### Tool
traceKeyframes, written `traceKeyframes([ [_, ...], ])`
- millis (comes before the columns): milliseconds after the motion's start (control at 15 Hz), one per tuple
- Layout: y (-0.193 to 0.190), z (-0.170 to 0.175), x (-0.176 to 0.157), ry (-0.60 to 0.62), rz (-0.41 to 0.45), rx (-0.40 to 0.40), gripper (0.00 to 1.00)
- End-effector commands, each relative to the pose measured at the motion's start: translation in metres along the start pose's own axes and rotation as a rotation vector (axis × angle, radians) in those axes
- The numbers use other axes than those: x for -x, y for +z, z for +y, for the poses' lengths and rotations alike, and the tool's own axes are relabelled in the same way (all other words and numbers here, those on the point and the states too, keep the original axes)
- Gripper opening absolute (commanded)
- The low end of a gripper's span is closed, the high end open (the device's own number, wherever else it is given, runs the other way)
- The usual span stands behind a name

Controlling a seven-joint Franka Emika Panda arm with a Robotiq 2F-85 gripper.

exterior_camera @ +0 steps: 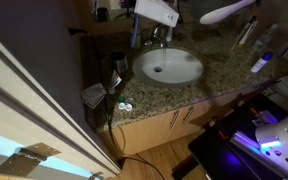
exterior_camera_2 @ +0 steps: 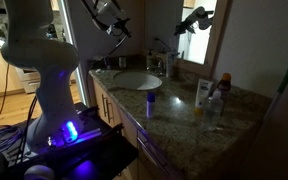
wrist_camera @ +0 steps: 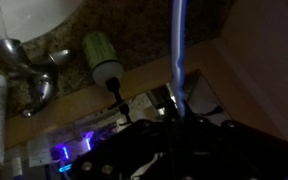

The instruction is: Pick the toothbrush on the counter and put it in the cup

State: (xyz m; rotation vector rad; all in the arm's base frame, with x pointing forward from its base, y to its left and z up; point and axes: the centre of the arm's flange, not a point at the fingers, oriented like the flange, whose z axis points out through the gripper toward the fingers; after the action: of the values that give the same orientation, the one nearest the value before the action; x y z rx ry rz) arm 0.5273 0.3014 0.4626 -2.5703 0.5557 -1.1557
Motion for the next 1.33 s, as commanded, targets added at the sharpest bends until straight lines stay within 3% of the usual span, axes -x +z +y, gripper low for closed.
traceKeyframes([
  [0,0.053,-0.041,0.012,-0.081,0.107,0.004,0.02],
  [67,0.061,-0.047,0.015,-0.057,0.066,0.046,0.02],
  [133,0.032,-0.023,0.008,-0.049,0.064,0.008,0.02],
  [200,0.041,-0.027,0.013,-0.054,0.060,0.015,0.06],
  [333,0.042,-0.028,0.016,-0.056,0.057,0.014,0.06],
  [400,0.039,-0.027,0.012,-0.051,0.062,0.013,0.02],
  [867,0.092,-0.026,0.050,-0.171,0.233,-0.092,0.02],
  [1267,0.115,-0.020,0.073,-0.250,0.276,-0.137,0.02],
])
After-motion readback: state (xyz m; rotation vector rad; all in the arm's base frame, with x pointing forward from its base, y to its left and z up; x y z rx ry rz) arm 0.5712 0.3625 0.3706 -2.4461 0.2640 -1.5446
